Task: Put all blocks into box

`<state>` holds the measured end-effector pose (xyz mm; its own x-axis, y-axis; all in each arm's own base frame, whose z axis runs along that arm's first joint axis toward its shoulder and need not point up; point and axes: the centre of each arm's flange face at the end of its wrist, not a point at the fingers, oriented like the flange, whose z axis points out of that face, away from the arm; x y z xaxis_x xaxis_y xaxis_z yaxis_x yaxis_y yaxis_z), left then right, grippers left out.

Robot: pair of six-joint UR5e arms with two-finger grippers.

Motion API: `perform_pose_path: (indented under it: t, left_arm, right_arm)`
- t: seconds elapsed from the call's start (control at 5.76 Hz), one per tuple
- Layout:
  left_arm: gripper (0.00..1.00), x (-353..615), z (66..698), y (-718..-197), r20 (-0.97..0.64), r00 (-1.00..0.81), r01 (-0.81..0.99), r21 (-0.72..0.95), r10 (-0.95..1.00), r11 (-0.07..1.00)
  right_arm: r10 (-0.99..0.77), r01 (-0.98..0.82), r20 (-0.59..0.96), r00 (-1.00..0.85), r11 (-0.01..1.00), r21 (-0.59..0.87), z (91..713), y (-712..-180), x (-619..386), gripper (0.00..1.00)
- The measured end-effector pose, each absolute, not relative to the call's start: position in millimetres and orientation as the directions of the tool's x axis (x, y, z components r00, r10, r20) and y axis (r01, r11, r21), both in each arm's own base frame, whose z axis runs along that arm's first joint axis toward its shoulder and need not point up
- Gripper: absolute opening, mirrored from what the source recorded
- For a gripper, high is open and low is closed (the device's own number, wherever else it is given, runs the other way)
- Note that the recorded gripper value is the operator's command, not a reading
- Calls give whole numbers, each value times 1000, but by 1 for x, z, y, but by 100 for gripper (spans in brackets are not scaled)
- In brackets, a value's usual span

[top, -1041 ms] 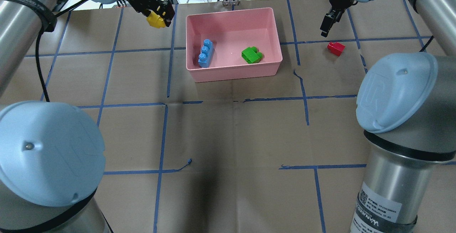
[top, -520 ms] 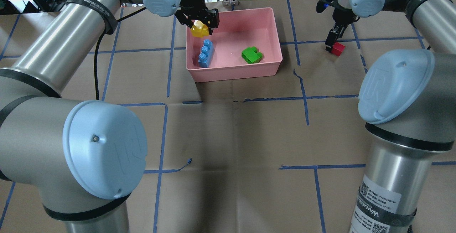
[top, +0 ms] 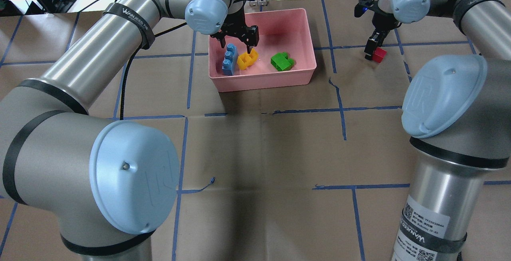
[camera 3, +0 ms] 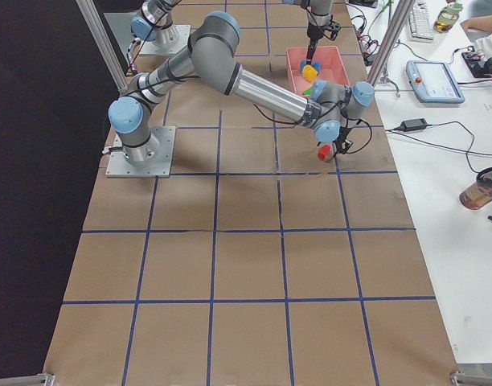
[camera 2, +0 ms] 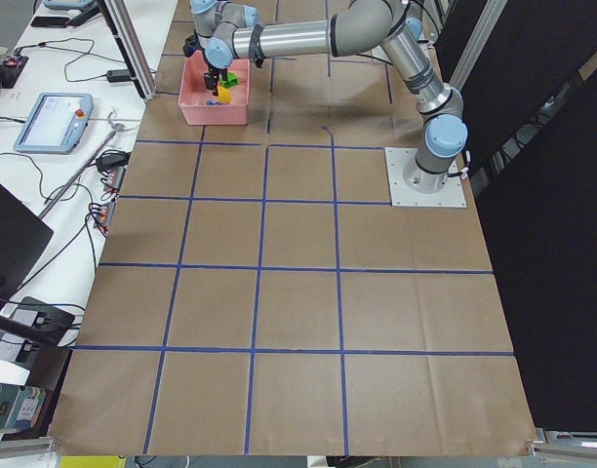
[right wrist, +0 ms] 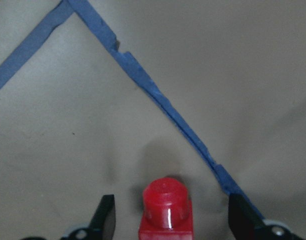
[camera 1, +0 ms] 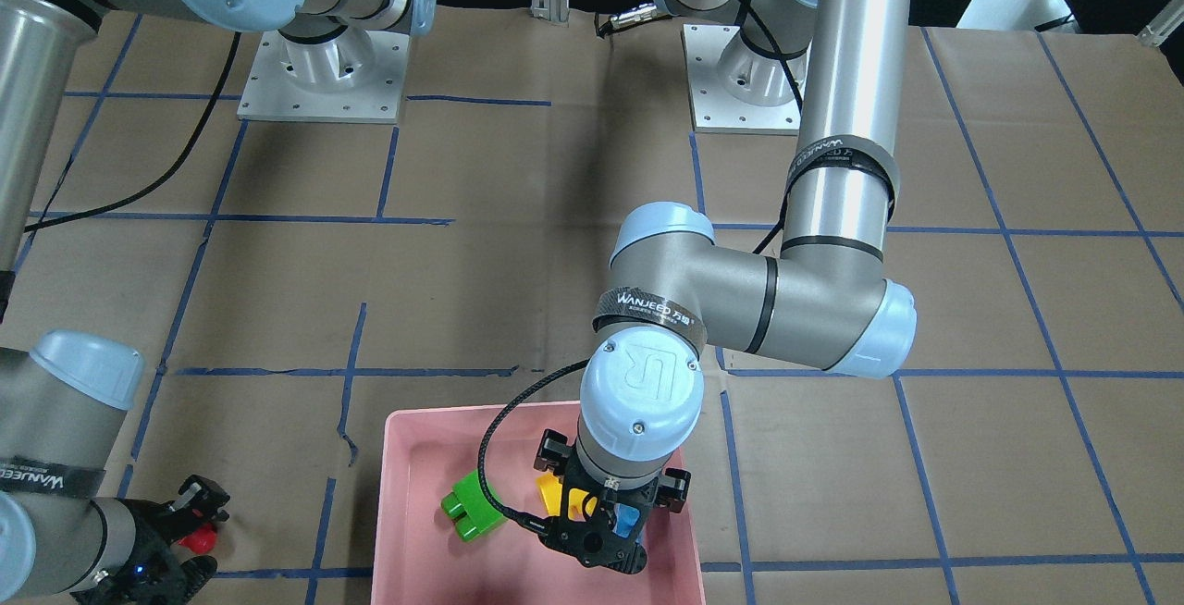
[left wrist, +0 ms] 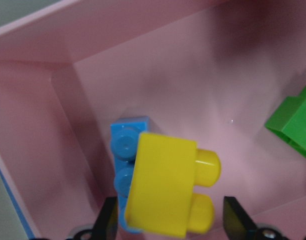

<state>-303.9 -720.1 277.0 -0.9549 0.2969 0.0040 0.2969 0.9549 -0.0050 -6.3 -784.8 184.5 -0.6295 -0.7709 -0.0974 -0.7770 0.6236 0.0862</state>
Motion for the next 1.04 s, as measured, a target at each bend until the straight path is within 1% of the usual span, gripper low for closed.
perform_pose_path:
  t: [0.17, 0.52, 0.87, 1.04]
  left_arm:
    - [99, -288, 303, -713, 8, -961, 278, 11, 278, 961]
    - [99, -242, 379, -686, 9, -971, 240, 58, 240, 969]
    - [99, -218, 430, -653, 5, -976, 216, 92, 216, 972]
    - [99, -206, 455, -624, 3, -979, 204, 86, 205, 975]
  right_arm:
    - [-772, -778, -94, -629, 623, 85, 186, -786, -7, 17]
    - [-769, -771, -67, -636, 632, 72, 204, -789, -7, 15]
    - [-701, -701, 0, -713, 713, 28, 263, -793, 5, 15]
    - [-646, -646, 21, -763, 763, 6, 295, -787, 28, 15]
